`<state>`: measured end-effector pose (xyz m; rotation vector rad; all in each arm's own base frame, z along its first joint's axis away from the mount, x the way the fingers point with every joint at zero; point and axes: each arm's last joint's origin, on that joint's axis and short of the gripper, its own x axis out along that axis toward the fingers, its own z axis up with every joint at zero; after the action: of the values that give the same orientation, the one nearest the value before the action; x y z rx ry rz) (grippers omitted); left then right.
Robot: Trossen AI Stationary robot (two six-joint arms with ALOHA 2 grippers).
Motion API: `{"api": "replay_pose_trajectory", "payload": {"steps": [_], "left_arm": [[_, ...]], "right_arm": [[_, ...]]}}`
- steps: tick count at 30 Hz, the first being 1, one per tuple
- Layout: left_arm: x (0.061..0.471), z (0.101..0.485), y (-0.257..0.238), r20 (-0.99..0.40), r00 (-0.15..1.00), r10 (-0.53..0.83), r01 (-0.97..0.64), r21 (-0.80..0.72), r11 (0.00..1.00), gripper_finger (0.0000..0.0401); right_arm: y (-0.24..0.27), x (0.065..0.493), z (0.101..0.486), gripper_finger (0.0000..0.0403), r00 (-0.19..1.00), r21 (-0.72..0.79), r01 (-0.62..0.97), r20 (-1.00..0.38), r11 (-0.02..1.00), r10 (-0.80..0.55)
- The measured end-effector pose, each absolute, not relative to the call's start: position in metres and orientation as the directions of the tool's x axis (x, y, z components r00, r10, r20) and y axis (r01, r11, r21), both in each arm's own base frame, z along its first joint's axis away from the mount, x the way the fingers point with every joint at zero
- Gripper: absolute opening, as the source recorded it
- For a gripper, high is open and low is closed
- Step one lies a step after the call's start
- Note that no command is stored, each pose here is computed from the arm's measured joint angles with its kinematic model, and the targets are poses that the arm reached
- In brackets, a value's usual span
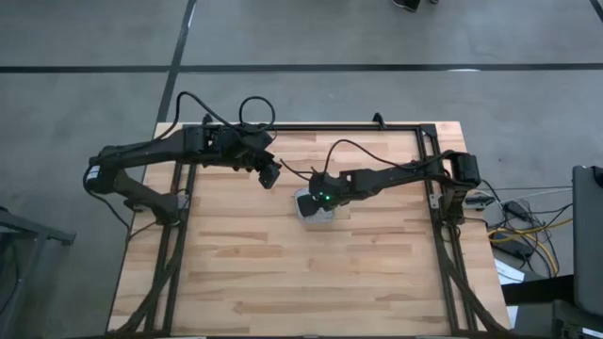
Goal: Fold microfiber towels
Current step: Fold the gray on the table
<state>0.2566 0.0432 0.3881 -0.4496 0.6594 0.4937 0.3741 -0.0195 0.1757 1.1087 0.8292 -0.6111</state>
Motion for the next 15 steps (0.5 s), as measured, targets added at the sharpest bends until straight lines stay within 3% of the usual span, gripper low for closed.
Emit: {"api": "replay_pose_trajectory", "payload": {"steps": [7, 15], "left_arm": [[0.257, 0.388, 0.043, -0.671, 0.684, 0.287, -0.562, -0.235, 0.793, 0.0195], [0.256, 0.388, 0.043, -0.673, 0.682, 0.286, -0.563, -0.234, 0.793, 0.0195]], "right_arm": [[-0.020, 0.381, 0.182, 0.0204, 0.584, 0.533, 0.759, -0.811, 0.374, -0.028], [-0.023, 0.378, 0.185, 0.0100, 0.565, 0.510, 0.768, -0.825, 0.388, -0.034]]}}
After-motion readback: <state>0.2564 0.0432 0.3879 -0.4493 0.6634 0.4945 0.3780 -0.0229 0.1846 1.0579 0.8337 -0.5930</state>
